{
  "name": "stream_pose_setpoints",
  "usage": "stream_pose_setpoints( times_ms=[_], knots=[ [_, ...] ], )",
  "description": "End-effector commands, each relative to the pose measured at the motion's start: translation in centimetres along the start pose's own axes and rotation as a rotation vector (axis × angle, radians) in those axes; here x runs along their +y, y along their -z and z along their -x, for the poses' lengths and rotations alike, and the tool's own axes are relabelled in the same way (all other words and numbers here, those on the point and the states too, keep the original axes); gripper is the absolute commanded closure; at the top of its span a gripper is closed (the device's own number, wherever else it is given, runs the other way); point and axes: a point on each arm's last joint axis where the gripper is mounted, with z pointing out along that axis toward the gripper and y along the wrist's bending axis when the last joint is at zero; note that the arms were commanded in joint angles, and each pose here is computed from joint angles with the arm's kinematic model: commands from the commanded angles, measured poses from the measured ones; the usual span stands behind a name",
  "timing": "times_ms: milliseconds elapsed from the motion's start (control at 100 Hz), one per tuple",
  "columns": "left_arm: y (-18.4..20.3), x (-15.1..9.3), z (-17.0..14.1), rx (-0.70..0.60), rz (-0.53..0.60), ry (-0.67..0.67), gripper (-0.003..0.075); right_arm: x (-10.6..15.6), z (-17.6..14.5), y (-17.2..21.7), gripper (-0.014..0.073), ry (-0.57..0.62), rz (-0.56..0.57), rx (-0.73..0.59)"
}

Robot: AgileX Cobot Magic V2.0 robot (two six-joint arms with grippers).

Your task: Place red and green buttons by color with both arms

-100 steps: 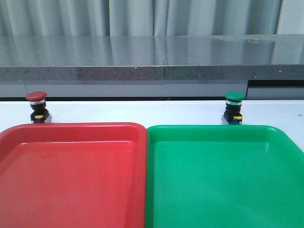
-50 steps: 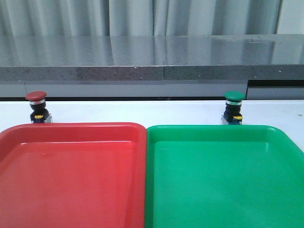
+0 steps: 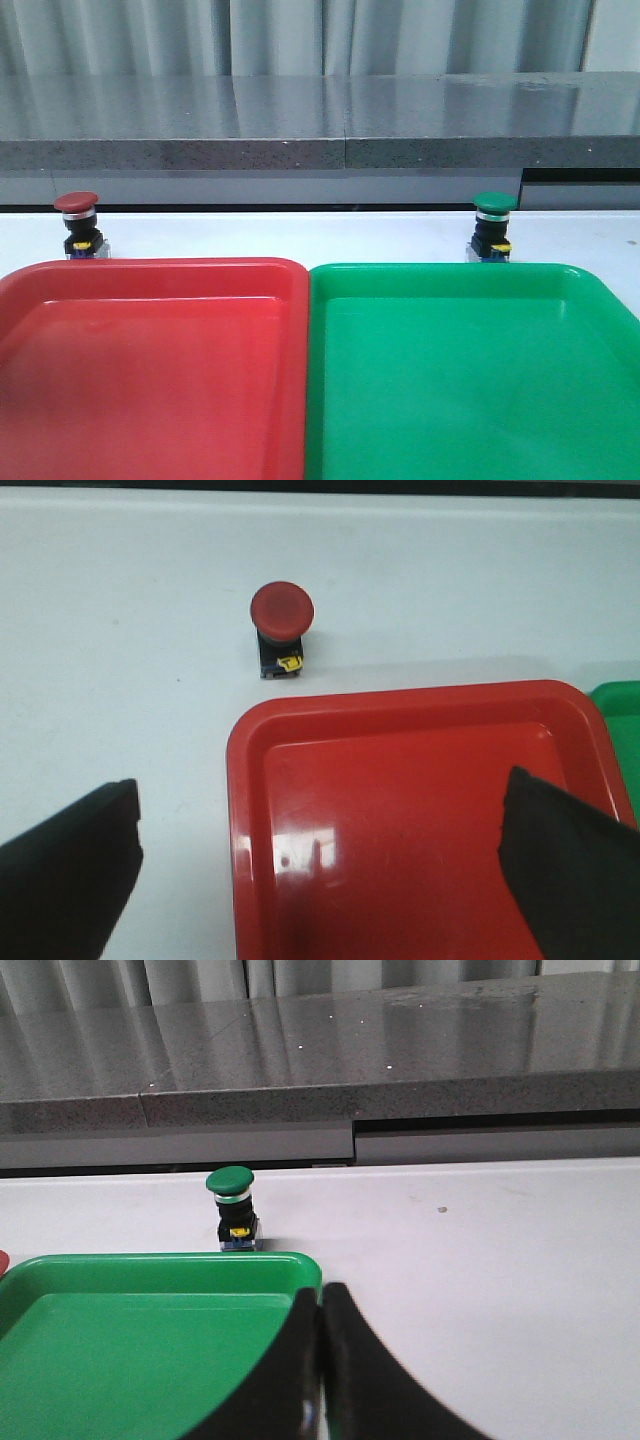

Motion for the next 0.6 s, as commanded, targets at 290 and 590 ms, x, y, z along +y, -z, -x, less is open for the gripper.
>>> stream_pose_setpoints(
  times_ms=[290, 590],
  knots=[
    [-6.3, 0.3, 6.0, -0.022, 0.006, -0.006, 0.0029, 0.2, 1.3, 0.3, 0.0662, 0.002, 0.013, -0.115],
    [-10.9, 0.7, 7.1, 0.009, 0.014, 0.001, 0.0029, 0.2, 1.3, 0.3, 0.0662, 0.002, 0.013, -0.115]
  ],
)
